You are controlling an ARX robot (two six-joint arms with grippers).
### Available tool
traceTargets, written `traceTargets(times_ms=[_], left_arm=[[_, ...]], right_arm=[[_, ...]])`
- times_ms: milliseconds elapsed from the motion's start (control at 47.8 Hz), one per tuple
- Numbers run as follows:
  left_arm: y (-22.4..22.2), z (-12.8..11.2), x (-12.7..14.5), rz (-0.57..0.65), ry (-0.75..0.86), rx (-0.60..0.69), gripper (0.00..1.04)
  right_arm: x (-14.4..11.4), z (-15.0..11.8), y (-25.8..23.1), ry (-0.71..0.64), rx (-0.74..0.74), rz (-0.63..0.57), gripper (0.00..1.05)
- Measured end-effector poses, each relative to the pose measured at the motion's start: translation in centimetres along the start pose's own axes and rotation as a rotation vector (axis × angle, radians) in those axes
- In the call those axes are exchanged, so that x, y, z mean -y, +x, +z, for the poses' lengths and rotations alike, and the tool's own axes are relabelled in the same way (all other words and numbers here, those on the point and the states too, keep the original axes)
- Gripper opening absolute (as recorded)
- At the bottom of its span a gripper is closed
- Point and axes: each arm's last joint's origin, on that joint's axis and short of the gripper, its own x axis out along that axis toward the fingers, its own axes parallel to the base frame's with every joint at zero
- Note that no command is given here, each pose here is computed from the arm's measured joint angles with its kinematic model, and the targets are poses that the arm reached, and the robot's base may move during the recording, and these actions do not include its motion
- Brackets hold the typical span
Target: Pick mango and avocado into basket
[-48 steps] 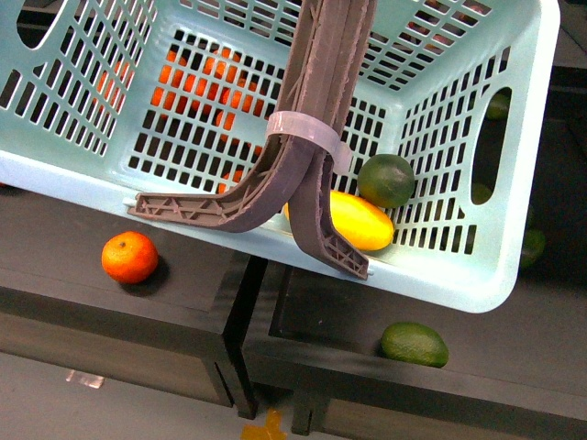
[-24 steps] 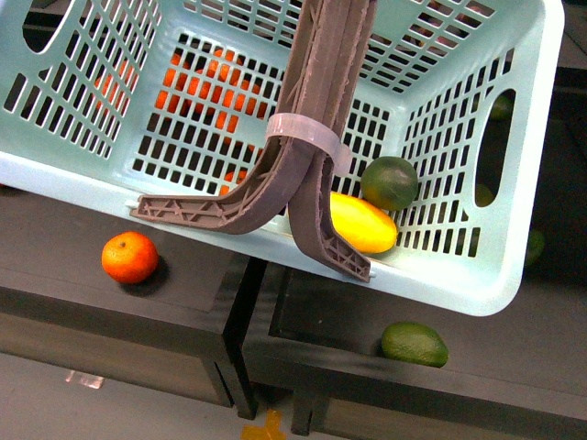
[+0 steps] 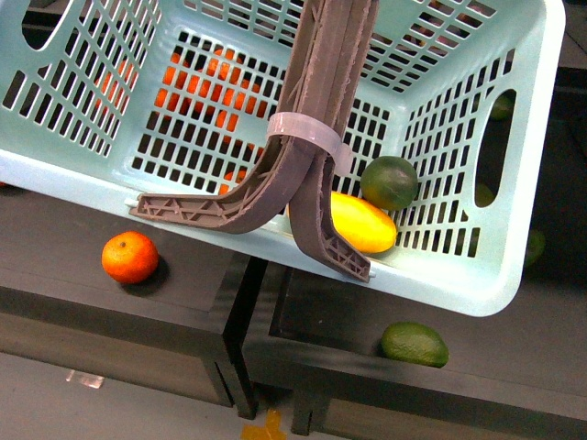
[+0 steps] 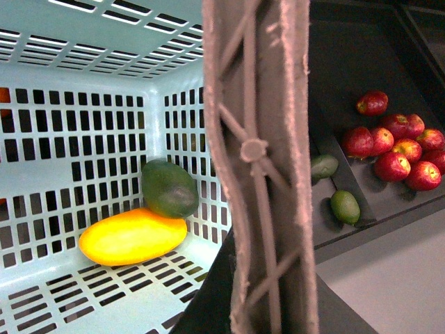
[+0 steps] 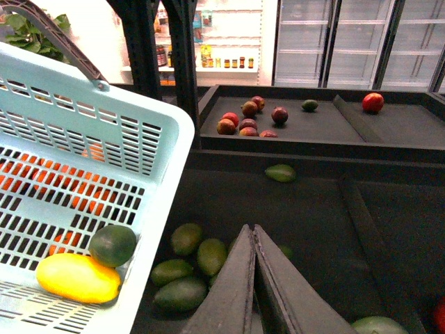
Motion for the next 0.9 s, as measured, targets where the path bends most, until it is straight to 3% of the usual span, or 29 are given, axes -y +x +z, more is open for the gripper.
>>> traceTargets(times_ms=[105,314,481,899], left_arm=[[0.0,0.0,0.0,0.0,0.001,0.0,0.06],[0.0,0.0,0.0,0.0,0.0,0.0,0.06],[0.04,-0.17,0.51,-0.029,0.008,-0.01,0.06],[-0.01,0.07,-0.23,0.022,-0.005,0.007,0.06]], right_arm=[[0.0,0.0,0.0,0.0,0.0,0.0,0.28],[0.0,0.0,0.0,0.0,0.0,0.0,0.62],[0.01,-0.02,-0.01,0.001,-0.002,-0.004,0.98],[0.0,-0.04,-0.01,0.0,-0.003,0.001,0.97]])
